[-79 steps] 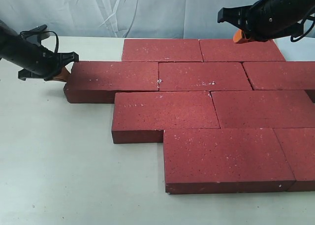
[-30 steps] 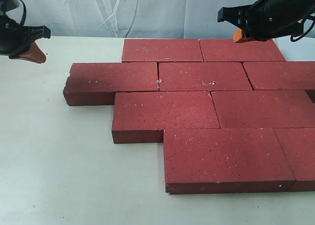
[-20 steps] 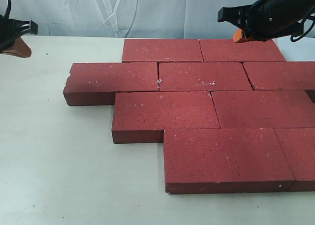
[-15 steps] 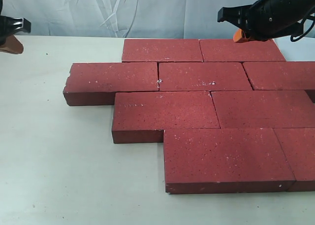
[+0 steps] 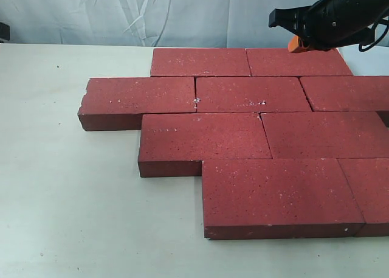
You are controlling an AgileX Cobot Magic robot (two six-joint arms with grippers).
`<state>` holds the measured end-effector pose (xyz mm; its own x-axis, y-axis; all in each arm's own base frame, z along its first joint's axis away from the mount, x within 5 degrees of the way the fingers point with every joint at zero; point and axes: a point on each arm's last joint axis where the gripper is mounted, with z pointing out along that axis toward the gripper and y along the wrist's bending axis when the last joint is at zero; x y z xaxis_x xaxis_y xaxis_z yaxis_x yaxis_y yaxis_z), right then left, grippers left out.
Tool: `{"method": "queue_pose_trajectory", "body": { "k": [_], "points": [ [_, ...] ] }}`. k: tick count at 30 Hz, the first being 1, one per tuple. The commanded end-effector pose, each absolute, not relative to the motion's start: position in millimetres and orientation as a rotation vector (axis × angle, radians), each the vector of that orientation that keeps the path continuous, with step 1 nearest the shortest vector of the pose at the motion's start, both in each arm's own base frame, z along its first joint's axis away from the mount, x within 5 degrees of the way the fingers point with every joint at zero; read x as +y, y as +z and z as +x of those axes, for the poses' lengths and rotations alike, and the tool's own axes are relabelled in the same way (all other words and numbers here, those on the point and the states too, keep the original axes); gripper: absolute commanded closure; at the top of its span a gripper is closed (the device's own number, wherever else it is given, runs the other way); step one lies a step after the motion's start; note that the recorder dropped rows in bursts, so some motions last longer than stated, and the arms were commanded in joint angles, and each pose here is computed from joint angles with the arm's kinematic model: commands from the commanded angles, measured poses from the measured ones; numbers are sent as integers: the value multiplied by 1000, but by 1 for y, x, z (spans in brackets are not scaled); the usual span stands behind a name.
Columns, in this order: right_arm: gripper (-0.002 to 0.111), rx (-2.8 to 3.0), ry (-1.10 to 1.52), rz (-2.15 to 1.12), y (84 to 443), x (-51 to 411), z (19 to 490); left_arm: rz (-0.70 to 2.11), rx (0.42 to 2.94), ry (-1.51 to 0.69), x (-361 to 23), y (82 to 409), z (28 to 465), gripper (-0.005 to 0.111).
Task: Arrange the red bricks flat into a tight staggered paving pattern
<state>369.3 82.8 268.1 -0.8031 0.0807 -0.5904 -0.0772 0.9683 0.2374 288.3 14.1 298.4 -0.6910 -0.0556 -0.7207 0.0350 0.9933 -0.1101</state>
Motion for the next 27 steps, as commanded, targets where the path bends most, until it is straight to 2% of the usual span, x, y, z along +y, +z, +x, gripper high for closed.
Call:
{"method": "queue_pose_trajectory", "body": {
  "k": [1, 9, 16, 27],
  "points": [
    [109, 2464, 326, -1, 270, 81, 369, -8, 2259, -81, 17, 304, 271, 107],
    [109, 2464, 326, -1, 270, 81, 369, -34, 2146, -41, 16, 304, 241, 107],
    [109, 2464, 326, -1, 270, 81, 369, -12, 2044, 5, 15, 319, 217, 107],
    [109, 2469, 326, -2, 270, 81, 369, -2, 2047, -4, 13, 322, 207, 107]
  ]
}}
